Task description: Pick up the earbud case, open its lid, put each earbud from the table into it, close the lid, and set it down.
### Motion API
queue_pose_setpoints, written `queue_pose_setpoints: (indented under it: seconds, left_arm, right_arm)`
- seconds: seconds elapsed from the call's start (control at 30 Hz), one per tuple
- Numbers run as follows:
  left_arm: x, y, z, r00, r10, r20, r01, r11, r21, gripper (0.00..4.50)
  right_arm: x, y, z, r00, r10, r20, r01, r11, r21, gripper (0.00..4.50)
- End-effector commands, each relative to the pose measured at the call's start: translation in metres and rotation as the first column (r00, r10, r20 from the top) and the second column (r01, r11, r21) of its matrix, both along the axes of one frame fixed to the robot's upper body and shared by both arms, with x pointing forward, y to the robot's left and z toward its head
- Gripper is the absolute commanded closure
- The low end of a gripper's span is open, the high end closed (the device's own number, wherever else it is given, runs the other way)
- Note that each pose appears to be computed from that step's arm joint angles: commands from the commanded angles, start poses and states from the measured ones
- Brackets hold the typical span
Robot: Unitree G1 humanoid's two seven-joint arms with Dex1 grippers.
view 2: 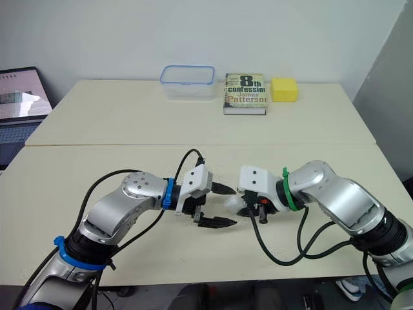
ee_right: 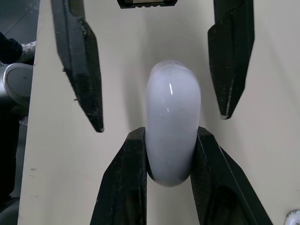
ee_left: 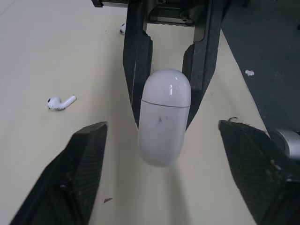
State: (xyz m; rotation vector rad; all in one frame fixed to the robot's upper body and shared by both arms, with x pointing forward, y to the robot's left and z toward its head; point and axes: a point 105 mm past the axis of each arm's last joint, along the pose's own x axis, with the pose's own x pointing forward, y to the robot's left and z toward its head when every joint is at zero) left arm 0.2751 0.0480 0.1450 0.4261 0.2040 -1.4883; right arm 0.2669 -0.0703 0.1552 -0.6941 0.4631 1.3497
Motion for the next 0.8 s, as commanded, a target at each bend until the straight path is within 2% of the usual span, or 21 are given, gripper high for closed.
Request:
queue_pose_setpoints:
  seconds: [0.03, 0.1, 0.23, 0.67, 0.8]
  left_arm:
    - [-0.001, -0.003, 0.006, 0.999, -0.025, 0.032, 0.026, 1.0, -0.015, 1.87]
    - [0.0, -0.005, 0.007, 0.999, -0.025, 0.031, 0.026, 0.999, -0.022, 2.6]
    - [0.001, -0.004, 0.009, 0.999, -0.028, 0.028, 0.029, 0.999, -0.026, 3.71]
    - [-0.005, -0.01, 0.005, 0.999, -0.034, 0.022, 0.034, 0.999, -0.028, 3.74]
    - [-0.005, -0.007, 0.0, 0.999, -0.032, 0.019, 0.033, 0.999, -0.024, 3.74]
  right_arm:
    - [-0.005, 0.006, 0.015, 0.998, 0.043, 0.051, -0.044, 0.999, 0.015, 3.68]
    - [-0.005, 0.007, 0.016, 0.997, 0.049, 0.052, -0.05, 0.999, 0.012, 3.68]
    - [-0.007, 0.006, 0.015, 0.997, 0.057, 0.056, -0.057, 0.998, -0.003, 3.68]
    - [-0.012, 0.006, 0.01, 0.996, 0.081, 0.046, -0.08, 0.997, -0.02, 3.68]
    - [-0.014, -0.001, 0.005, 0.992, 0.113, 0.055, -0.11, 0.992, -0.053, 2.42]
